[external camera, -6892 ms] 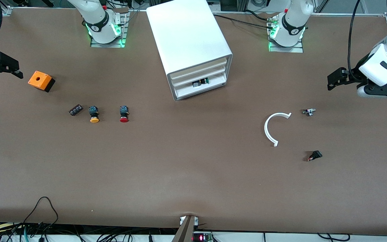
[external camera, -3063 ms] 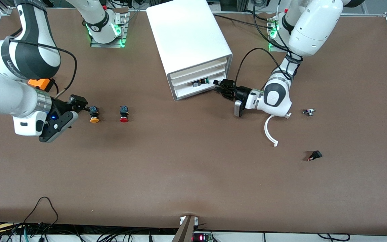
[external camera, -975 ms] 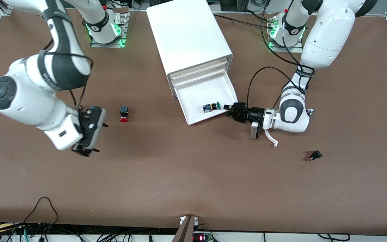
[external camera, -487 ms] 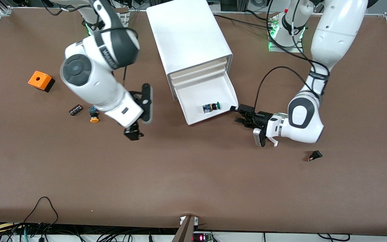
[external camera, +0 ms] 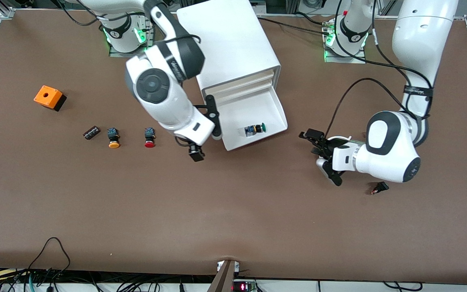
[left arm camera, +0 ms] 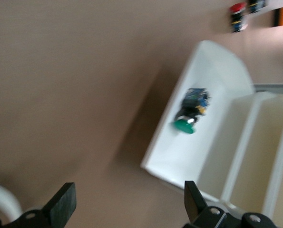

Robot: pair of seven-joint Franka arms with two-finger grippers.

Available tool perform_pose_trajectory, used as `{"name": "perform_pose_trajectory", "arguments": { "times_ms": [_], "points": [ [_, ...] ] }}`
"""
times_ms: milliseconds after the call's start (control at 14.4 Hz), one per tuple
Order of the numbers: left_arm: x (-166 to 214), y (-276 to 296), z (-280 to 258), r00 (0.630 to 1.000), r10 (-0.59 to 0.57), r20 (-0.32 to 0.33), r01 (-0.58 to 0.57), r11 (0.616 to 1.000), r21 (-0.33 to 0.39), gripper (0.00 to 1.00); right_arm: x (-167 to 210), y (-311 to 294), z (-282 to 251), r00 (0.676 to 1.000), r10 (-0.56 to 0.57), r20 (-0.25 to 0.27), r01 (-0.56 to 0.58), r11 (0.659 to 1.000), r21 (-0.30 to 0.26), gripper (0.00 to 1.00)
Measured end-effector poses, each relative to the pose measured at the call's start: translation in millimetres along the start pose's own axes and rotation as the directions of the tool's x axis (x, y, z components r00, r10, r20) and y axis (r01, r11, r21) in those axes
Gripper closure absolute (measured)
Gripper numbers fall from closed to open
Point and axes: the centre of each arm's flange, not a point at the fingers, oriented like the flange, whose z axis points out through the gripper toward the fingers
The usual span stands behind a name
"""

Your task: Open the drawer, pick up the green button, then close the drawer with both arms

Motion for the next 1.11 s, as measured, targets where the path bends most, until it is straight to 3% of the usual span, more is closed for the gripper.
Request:
{"name": "perform_pose_trajectory", "arguments": {
  "times_ms": [278,487,627,766,975,1114],
  "points": [
    [-5,4,-43,0.995,-0.089,0.05,0.075,0.968,0.238,0.0,38,-2,25,1.0,0.013,0.011,-0.013,1.0,0.001,0.0],
    [-15,38,-77,0.982,-0.169,0.088,0.116,0.897,0.426,0.0,64,-7,49,0.999,0.044,0.016,-0.044,0.999,0.006,0.0],
    [-34,77,-111,0.968,-0.233,0.092,0.155,0.845,0.511,0.0,76,-13,68,0.997,0.074,0.027,-0.074,0.997,0.02,0.0],
    [-62,119,-151,0.954,-0.296,0.053,0.219,0.805,0.552,0.0,95,-24,85,0.994,0.098,0.038,-0.1,0.994,0.035,0.0],
    [-101,169,-199,0.943,-0.333,0.015,0.263,0.771,0.579,0.0,121,-37,102,0.993,0.109,0.039,-0.11,0.993,0.031,0.0],
    [-114,185,-224,0.949,-0.311,-0.048,0.28,0.762,0.584,0.0,136,-44,110,0.992,0.118,0.036,-0.119,0.993,0.026,0.0]
  ]
}}
